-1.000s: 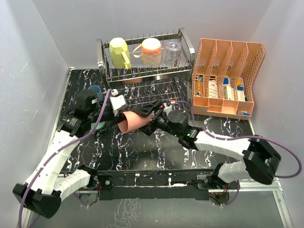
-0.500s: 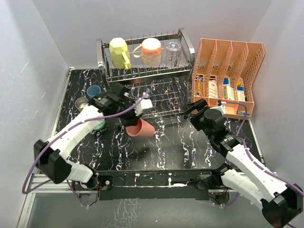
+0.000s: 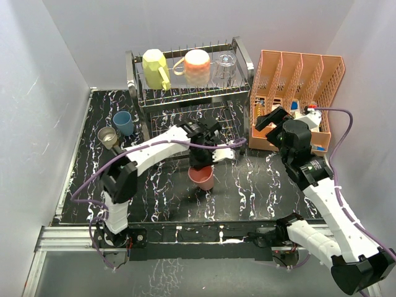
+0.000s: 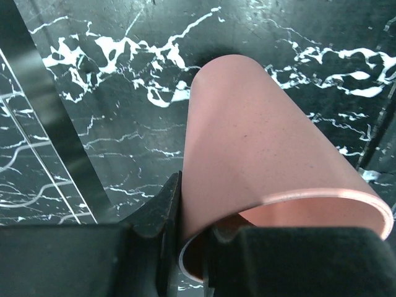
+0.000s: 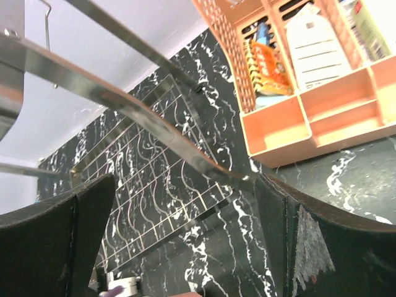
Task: Unload the cups from the dish rack
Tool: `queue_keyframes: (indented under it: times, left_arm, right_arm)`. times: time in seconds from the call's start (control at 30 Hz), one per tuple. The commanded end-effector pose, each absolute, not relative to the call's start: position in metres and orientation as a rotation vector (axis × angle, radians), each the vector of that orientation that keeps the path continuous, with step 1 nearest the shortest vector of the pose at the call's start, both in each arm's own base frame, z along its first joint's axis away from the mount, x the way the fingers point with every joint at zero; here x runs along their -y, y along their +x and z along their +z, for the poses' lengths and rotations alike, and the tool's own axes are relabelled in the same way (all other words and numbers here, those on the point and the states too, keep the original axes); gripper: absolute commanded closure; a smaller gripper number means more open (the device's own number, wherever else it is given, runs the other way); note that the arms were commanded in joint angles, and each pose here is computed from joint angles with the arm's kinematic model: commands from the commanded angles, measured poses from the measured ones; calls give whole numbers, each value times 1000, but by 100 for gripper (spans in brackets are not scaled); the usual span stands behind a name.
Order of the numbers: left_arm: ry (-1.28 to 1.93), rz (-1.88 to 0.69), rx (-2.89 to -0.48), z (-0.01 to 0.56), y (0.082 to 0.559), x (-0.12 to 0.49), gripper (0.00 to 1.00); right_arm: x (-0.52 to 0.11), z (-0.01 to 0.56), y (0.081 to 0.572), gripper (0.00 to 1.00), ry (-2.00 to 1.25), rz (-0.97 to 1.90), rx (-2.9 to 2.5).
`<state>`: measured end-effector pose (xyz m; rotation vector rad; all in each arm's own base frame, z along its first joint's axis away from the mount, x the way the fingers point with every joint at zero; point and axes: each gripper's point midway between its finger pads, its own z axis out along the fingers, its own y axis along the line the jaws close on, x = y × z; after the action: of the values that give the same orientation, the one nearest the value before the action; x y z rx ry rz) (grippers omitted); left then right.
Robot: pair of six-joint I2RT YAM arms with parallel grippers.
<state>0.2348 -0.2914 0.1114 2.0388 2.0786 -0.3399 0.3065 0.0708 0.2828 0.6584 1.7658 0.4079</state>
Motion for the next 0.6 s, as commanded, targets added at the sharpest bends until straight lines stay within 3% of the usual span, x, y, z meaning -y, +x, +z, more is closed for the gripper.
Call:
queue_keyframes:
  times: [0.0,0.3,0.47,0.57]
  left_arm:
    - [2142,-248,-2111,116,237,285,97]
    - [2095,-161,-2088,113,254,301,82]
    - [2007,-200,-2066,124,266,324,61]
    - [1987,-198,-2050,131,269,331,57]
  right_arm:
    - [-50,320,314,2,633,305,-1695]
    - [-22,374,325,2,647,206,-1581]
    - [-17,399,334,2,626,199,-1524]
    - [-18,407,339,2,606,194,-1518]
